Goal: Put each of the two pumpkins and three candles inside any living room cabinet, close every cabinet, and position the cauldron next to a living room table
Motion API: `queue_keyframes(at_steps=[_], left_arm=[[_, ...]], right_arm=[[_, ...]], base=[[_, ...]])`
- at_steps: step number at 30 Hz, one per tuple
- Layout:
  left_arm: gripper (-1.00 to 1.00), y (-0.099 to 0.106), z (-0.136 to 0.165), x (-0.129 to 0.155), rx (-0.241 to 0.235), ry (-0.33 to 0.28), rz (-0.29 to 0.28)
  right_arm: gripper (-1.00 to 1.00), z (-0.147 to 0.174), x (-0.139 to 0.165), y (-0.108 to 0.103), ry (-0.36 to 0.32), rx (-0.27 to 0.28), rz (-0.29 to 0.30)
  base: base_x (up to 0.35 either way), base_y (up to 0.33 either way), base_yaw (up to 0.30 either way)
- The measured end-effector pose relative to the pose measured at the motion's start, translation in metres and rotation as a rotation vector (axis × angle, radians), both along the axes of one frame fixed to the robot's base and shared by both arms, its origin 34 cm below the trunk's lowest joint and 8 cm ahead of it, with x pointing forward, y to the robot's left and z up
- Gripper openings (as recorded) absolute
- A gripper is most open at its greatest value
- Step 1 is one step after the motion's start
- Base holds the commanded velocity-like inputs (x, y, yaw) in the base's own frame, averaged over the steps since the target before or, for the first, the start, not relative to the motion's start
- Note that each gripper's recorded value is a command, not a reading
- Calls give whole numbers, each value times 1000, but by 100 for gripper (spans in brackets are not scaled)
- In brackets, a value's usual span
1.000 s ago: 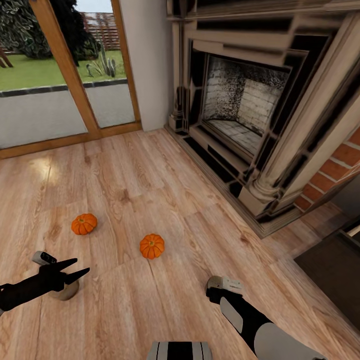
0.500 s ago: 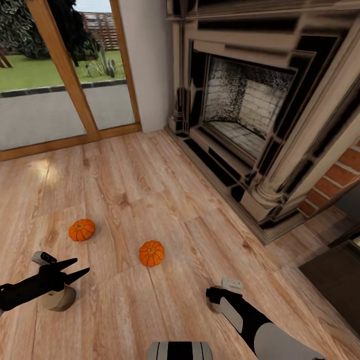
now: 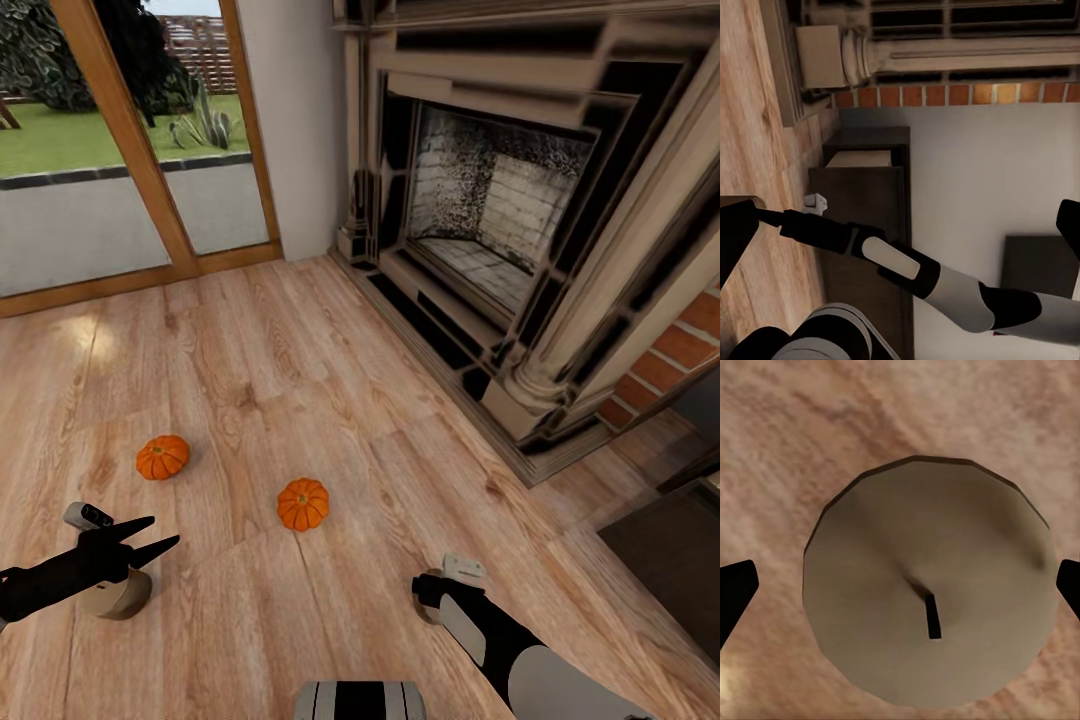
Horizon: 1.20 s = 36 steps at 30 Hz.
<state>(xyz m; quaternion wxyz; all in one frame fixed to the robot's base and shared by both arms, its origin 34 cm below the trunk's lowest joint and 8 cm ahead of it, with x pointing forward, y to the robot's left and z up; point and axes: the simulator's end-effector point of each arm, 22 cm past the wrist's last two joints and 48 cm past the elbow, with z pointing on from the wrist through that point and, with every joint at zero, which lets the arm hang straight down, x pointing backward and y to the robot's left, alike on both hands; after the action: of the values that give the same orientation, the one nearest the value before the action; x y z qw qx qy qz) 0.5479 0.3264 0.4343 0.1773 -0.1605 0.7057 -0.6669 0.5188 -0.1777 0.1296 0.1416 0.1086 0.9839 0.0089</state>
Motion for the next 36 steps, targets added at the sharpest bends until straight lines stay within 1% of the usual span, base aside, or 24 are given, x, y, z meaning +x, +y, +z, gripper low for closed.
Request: queue_keyframes(at_steps=[3,7,21,36], left_arm=[[100,0,0,0,0,0,0],[100,0,-8,-1,0,16,0],[100,0,-8,-1,0,16,0],[100,0,-8,-1,0,17,0]], right_arm=[[100,0,0,0,-1,0,0],[100,-7,-5,-1,14,-7,8],[100,-7,-5,-1,14,-8,10],[100,-8,-8,-3,26,-15,-10]], base=[[0,0,0],[0,0,0],[0,0,0],[0,0,0]])
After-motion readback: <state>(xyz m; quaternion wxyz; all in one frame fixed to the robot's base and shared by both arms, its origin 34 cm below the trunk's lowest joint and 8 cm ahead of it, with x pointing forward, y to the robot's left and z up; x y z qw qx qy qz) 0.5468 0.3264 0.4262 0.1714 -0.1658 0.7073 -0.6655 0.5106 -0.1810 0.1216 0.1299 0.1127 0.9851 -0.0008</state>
